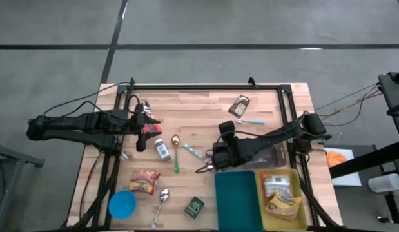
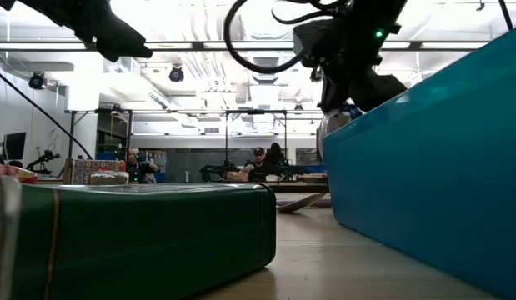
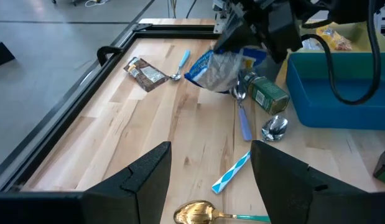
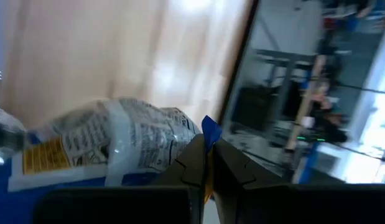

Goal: Pick & Place Food Item
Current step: Put the blue noodle pack into the yellow bin

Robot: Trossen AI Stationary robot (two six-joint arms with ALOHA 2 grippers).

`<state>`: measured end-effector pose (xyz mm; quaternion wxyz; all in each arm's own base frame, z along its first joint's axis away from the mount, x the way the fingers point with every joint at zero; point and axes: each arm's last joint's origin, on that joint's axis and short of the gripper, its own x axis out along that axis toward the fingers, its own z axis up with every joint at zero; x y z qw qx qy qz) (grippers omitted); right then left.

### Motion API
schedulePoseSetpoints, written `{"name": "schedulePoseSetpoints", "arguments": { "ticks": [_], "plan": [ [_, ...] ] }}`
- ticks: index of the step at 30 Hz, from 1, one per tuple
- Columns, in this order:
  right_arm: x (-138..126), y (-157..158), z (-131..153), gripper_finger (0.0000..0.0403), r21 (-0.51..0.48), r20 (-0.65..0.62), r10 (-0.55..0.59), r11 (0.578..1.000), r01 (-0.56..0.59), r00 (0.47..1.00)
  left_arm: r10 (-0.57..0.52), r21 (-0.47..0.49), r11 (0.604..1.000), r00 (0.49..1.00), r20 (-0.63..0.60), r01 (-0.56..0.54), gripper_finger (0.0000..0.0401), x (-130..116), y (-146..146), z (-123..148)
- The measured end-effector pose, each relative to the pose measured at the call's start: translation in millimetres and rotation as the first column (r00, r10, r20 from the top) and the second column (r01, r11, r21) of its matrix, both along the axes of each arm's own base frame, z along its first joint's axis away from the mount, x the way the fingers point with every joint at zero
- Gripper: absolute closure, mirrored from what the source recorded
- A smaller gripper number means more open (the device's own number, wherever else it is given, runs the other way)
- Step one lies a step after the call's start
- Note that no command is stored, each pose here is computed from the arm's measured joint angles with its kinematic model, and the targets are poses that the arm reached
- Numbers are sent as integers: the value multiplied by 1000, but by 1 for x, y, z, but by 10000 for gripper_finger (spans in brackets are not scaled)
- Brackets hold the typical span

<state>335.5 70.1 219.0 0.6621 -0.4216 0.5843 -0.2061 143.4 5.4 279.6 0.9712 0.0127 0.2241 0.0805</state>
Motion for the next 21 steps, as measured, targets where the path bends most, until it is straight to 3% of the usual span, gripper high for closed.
{"name": "schedulePoseSetpoints", "arguments": {
  "ticks": [3,11,21],
  "plan": [
    [-4,2,6,390,-39,12,12,999,-12,1000,0,0,1000,1000,-1,0,180,0,0,0],
    [-26,15,45,390,-2,145,50,999,-51,988,0,0,1000,1000,-5,0,180,0,0,0],
    [-80,43,102,390,73,334,155,979,-189,930,0,0,1000,1000,-7,0,180,0,0,-1]
  ]
}}
